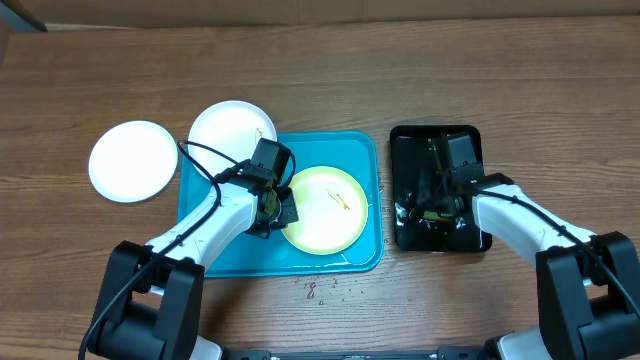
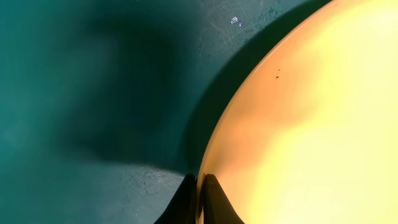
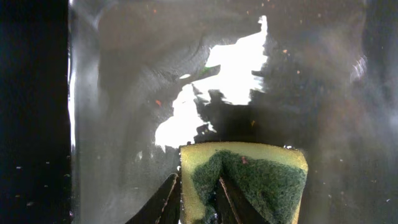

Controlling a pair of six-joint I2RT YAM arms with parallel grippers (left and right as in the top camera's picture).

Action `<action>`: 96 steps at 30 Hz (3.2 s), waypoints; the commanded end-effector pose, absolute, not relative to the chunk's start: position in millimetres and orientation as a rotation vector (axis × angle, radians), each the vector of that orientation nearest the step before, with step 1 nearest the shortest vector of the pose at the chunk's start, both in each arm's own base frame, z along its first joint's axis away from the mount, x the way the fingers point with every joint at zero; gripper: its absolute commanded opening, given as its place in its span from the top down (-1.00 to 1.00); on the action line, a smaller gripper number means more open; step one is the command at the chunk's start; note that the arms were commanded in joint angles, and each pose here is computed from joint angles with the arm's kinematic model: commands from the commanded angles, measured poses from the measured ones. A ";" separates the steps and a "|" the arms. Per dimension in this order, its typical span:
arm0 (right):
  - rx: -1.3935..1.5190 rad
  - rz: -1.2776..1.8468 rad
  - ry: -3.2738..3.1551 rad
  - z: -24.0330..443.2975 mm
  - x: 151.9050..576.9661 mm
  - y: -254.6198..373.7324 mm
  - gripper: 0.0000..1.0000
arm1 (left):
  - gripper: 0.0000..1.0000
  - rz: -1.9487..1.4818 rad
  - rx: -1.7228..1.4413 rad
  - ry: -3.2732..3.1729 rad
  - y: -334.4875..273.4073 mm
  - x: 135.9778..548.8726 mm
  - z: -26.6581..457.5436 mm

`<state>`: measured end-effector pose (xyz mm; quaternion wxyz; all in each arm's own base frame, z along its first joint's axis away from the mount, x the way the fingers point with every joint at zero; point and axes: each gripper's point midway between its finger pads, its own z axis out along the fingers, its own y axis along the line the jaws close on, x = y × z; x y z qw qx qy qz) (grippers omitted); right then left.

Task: Clean dirty plates on tray and stack at the side
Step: 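Grasp the sponge and dip it in the black tray's water with right gripper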

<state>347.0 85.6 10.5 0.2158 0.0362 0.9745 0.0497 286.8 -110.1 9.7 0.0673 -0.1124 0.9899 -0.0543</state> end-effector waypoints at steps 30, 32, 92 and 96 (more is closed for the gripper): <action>0.167 0.099 2.925 36.5 289.2 74.3 0.30 | 0.92 -0.128 -0.361 2.990 -106.7 283.6 6.6; 0.203 0.033 2.913 30.7 288.9 65.6 0.24 | 0.91 -0.128 -0.361 2.990 -106.7 283.6 6.6; 0.155 0.065 2.904 102.0 315.5 76.3 0.93 | 0.92 -0.128 -0.361 2.989 -106.6 283.8 6.6; 0.160 0.074 2.925 92.5 310.2 76.9 0.93 | 0.91 -0.127 -0.361 2.989 -106.5 283.9 6.6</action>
